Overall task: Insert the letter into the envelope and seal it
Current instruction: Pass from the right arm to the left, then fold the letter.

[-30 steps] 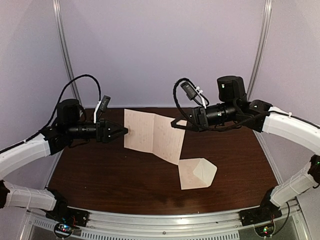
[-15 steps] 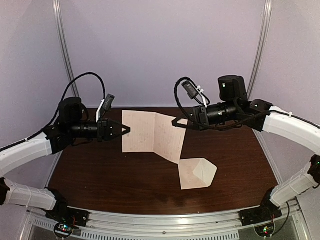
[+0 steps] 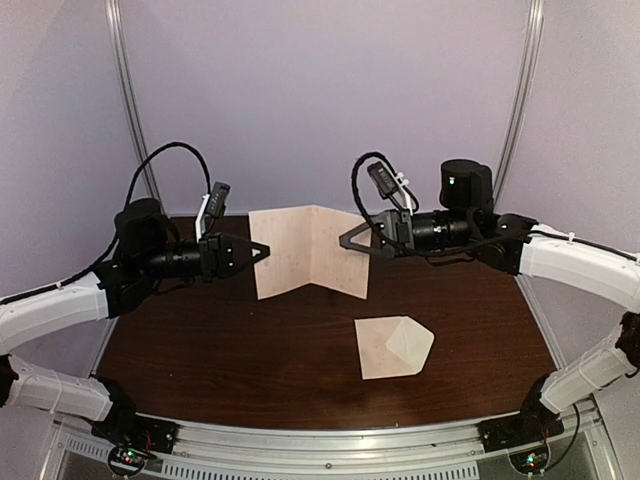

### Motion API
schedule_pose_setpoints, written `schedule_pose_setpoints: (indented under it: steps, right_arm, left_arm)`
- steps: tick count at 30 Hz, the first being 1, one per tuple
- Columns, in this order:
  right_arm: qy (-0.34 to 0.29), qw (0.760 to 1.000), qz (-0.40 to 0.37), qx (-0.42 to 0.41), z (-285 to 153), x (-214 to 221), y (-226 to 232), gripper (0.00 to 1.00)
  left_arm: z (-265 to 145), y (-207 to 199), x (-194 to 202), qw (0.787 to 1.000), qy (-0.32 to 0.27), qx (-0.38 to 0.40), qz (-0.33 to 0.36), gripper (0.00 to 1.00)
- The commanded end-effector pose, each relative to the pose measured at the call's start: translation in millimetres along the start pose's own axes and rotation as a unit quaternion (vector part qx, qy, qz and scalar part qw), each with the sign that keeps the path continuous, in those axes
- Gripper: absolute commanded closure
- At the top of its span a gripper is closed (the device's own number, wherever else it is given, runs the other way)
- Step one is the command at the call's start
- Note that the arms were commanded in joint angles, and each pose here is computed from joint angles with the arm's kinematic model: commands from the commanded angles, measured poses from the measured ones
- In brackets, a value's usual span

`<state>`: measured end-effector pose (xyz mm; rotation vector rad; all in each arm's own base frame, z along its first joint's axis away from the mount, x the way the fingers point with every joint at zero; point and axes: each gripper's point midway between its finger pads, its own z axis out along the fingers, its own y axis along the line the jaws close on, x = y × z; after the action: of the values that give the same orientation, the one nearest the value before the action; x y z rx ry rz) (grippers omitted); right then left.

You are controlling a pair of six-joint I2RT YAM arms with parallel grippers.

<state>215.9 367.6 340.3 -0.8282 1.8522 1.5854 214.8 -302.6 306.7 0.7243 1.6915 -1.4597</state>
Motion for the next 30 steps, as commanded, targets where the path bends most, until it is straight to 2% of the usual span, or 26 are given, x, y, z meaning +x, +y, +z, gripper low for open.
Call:
schedule_pose_setpoints:
  steps: [1,7,12,17,23,27,30]
  right_arm:
    - [-0.022,0.999,-0.004,-0.044,6.2,-10.7,19.0,0.34]
    - [-0.034,0.996,-0.009,-0.080,21.3,-17.2,34.6,0.26]
    - [-0.027,0.995,0.005,-0.091,35.9,-13.8,33.5,0.24]
    - [-0.044,0.995,-0.007,-0.085,32.4,-23.3,38.4,0.23]
    - [-0.092,0.992,-0.065,-0.057,1.8,-46.2,61.1,0.18]
    - [-0.161,0.983,-0.085,-0.014,-37.4,-67.4,65.3,0.15]
    - [-0.214,0.974,-0.074,0.035,-66.7,-77.5,49.7,0.11]
  left_arm:
    - [6.0,-9.9,-22.1,0.998,-0.051,0.020,0.023,1.00]
    - [23.4,-11.1,-19.2,0.998,-0.047,0.033,0.020,1.00]
    - [35.6,-20.5,-21.9,0.997,-0.048,0.056,0.024,1.00]
    - [36.8,-29.3,-26.6,0.995,-0.059,0.077,0.027,1.00]
    - [30.3,-35.4,-32.7,0.993,-0.080,0.081,0.028,1.00]
    - [24.8,-44.9,-38.0,0.990,-0.095,0.100,0.030,1.00]
    - [21.0,-52.4,-42.1,0.988,-0.102,0.109,0.039,1.00]
